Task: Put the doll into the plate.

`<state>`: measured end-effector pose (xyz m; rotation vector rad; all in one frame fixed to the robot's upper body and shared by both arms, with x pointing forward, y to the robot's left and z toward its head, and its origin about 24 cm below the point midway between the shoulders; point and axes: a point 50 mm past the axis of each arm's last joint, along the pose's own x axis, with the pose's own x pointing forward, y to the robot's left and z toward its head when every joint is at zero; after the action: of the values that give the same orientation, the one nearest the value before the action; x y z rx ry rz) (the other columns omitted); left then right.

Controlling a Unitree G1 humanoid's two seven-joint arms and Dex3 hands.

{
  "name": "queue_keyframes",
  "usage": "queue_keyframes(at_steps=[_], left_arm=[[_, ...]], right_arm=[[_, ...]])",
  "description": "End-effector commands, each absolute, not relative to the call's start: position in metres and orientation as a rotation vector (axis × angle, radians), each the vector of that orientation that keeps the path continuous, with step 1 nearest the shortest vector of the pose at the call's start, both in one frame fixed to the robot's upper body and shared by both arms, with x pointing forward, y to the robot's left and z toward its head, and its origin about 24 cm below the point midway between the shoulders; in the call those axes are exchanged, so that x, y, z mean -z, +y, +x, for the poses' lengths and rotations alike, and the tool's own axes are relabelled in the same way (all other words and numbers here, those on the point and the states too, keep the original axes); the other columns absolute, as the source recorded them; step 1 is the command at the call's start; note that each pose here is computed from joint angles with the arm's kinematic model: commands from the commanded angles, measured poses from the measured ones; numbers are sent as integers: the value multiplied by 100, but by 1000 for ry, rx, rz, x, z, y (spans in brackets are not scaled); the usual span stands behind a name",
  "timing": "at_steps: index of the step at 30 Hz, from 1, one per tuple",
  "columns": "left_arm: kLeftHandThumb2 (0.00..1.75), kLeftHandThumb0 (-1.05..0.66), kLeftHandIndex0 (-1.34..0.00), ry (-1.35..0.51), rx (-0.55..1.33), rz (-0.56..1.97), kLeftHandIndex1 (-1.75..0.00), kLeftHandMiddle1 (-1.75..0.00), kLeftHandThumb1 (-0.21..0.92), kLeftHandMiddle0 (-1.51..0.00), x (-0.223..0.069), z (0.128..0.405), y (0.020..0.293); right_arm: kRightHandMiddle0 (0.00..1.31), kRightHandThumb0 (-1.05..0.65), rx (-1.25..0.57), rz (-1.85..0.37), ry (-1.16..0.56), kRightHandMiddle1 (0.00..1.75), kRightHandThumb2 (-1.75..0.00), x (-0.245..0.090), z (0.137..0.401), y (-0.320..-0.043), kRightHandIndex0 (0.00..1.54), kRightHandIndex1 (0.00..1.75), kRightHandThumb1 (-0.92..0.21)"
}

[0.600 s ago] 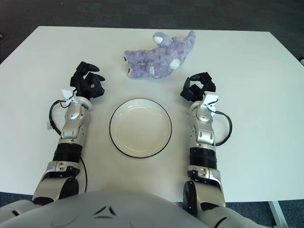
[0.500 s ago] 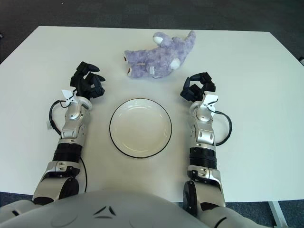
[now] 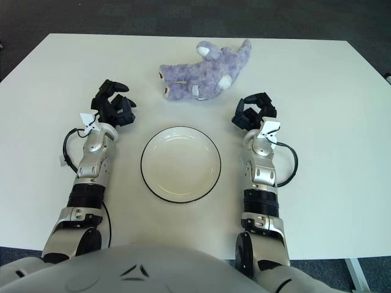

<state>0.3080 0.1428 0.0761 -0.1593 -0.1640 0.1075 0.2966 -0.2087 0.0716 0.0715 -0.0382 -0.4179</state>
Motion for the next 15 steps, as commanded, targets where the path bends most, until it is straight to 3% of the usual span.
queue_keyframes(at_steps=[1, 2, 5, 7, 15], left_arm=[[142, -1, -50, -162, -133, -131, -165, -175, 21, -71, -76, 306, 145], [141, -1, -48, -168, -136, -115, -167, -175, 22, -69, -77, 306, 145], [137, -1, -43, -179, -137, -85, -172, -174, 27, -64, -78, 306, 144], [129, -1, -42, -186, -132, -63, -173, -169, 33, -59, -78, 306, 144], [100, -1, -41, -228, -96, -24, -175, -155, 53, -42, -82, 306, 142]], right_arm=[[47, -43, 434, 57, -71, 175, -109, -82, 294, -207, 78, 175, -50], [46, -42, 439, 53, -78, 175, -107, -83, 294, -205, 74, 175, -51], [42, -14, 448, 44, -90, 175, -116, -86, 292, -205, 65, 163, -42], [42, -8, 453, 32, -101, 175, -114, -87, 292, -204, 58, 160, -43], [40, -1, 434, -25, -144, 175, -103, -94, 290, -205, 41, 159, -52]])
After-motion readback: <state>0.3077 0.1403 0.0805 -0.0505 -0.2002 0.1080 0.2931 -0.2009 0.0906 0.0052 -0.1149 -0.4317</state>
